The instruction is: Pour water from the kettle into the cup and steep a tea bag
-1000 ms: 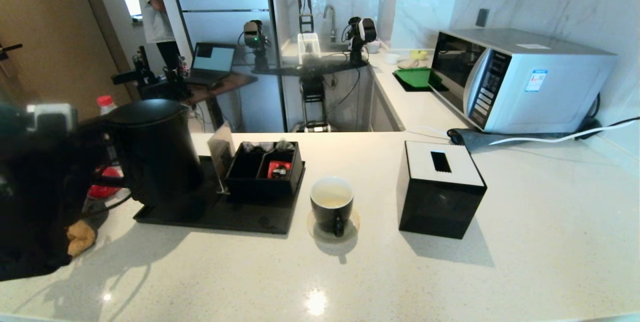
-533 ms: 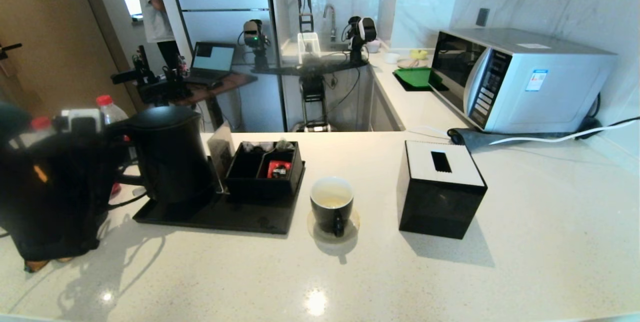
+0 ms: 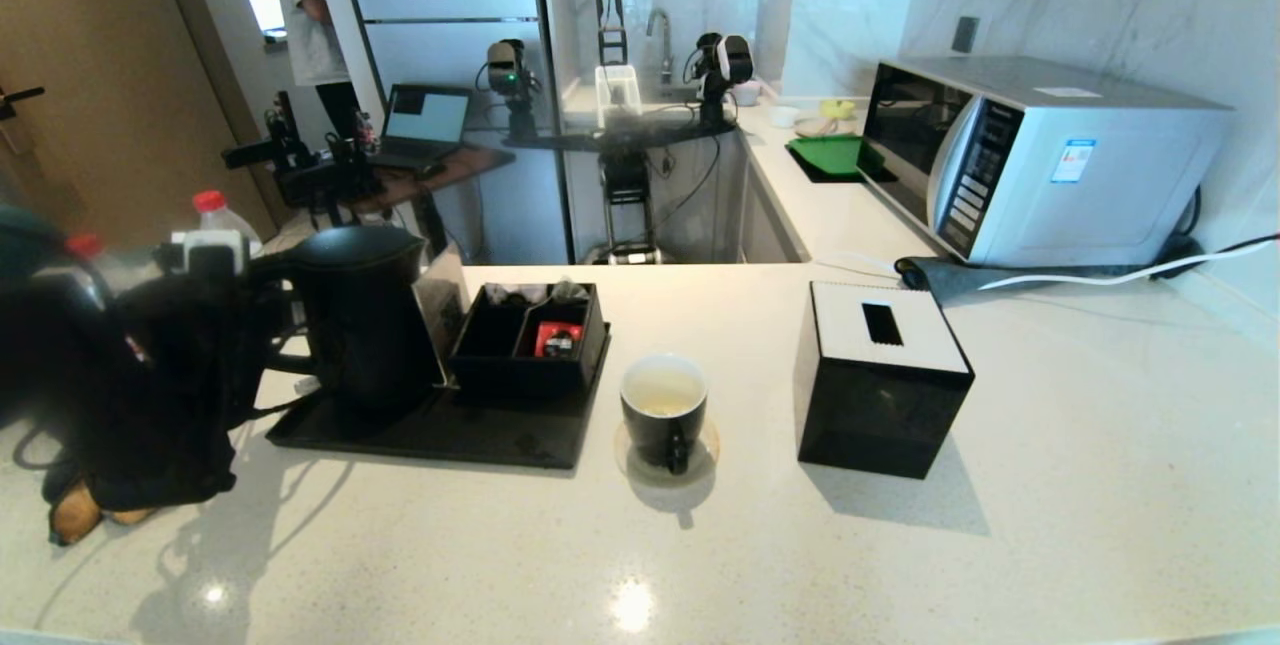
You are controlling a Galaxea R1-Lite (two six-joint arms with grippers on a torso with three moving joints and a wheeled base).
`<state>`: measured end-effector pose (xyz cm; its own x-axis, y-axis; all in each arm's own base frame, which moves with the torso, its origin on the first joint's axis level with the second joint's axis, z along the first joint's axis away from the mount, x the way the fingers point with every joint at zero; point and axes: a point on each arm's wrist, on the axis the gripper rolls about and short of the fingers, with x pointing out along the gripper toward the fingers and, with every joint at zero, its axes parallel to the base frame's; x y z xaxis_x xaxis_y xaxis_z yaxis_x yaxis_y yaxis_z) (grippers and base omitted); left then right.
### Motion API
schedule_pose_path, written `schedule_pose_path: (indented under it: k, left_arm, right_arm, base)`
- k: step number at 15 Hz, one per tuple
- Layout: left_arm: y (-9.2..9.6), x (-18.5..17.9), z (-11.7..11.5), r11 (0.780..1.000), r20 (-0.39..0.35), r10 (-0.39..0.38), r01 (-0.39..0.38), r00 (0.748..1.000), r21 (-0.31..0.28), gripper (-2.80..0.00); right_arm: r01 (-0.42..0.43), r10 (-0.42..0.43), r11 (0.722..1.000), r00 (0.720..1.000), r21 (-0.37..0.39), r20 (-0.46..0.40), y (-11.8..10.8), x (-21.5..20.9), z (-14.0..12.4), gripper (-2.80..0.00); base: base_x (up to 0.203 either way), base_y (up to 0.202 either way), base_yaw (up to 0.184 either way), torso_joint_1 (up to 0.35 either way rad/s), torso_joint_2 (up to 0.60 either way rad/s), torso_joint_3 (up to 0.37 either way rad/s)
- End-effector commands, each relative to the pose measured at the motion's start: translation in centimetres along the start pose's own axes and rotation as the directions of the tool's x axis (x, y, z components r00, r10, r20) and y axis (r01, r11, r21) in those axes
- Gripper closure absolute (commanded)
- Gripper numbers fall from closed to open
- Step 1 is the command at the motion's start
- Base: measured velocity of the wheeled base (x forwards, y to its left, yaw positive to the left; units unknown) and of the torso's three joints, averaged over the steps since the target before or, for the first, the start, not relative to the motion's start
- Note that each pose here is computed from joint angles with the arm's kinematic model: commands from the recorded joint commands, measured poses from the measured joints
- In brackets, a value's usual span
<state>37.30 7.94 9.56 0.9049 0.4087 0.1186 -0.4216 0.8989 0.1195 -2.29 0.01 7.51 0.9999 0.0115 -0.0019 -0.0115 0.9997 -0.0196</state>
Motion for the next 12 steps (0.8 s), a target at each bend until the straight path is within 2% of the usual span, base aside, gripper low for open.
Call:
schedule_pose_path:
  k: [1,12]
  left_arm:
    - [-0.6,0.35,-0.18,1.0,0.038,-0.006,0.006,0.999,-0.009,0.0]
    - [-0.85,0.19,-0.95,1.0,0.013,-0.009,0.009,1.0,-0.006,0.0]
  right_arm:
    - [-0.001,0.001,1.0,1.0,0.0,-0.001,0.0,0.01,0.0,0.0]
    - [-0.001,0.001,1.0,1.0,0.0,-0.001,0.0,0.01,0.0,0.0]
  base:
    - [0.0,0.0,0.0,0.0,0.0,0.0]
    - [0.0,0.0,0.0,0.0,0.0,0.0]
